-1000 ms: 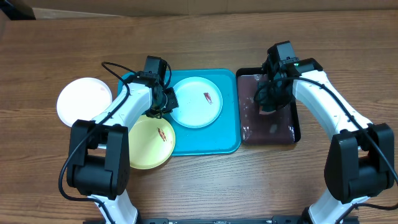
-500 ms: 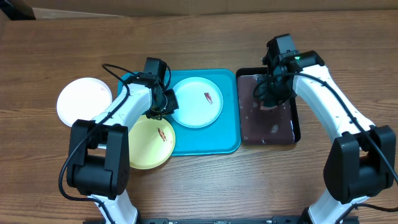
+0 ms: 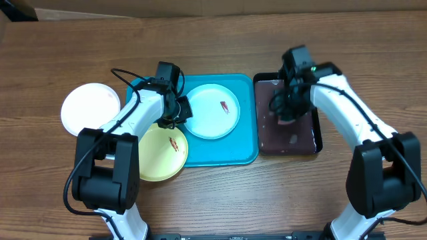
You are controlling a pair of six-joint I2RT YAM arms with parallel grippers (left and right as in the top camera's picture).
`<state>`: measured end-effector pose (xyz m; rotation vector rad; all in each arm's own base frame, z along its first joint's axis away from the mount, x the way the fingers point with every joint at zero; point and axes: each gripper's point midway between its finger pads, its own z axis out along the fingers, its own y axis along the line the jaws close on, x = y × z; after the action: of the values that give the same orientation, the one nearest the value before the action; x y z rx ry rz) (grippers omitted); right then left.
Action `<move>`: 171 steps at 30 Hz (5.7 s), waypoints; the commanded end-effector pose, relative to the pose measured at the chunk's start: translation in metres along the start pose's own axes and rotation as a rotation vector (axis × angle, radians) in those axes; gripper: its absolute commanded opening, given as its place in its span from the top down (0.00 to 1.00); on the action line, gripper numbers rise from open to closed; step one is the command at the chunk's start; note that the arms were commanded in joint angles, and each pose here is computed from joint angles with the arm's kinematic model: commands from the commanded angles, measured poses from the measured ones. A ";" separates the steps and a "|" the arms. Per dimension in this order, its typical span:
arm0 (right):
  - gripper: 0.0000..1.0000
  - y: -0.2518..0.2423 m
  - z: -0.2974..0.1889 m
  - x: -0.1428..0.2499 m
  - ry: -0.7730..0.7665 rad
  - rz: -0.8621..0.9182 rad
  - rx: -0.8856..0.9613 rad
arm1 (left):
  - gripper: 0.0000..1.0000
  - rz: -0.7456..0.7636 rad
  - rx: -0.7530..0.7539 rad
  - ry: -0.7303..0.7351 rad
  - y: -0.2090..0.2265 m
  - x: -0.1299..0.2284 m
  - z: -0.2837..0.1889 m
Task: Clean dirty plates on tray and stack at the side
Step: 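Lift the sponge and move it onto the light blue plate, then scrub the light blue plate with the sponge in right gripper, then drop the sponge into the black tray and raise right gripper aside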
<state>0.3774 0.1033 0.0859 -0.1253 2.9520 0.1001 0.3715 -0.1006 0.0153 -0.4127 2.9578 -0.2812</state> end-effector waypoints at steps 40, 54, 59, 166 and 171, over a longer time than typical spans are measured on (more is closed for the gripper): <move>0.96 0.136 0.012 -0.047 -0.276 -0.337 0.171 | 0.96 0.062 0.087 0.023 -0.031 0.016 0.007; 0.96 0.123 0.034 -0.045 -0.240 -0.336 0.257 | 0.96 0.069 0.085 0.023 -0.032 0.017 0.007; 0.96 0.122 0.035 -0.044 -0.238 -0.335 0.258 | 0.96 0.069 0.084 0.025 -0.032 0.017 0.007; 0.96 0.046 -0.027 -0.039 0.064 0.000 -0.274 | 0.83 0.067 0.059 -0.002 -0.027 0.011 0.007; 0.96 -0.010 -0.007 -0.025 0.107 0.034 -0.024 | 0.79 0.068 0.060 -0.003 -0.028 0.011 0.007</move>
<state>0.4020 0.1286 0.1049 -0.0836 3.0521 0.4299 0.3734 -0.1269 0.0150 -0.3210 2.9333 -0.3409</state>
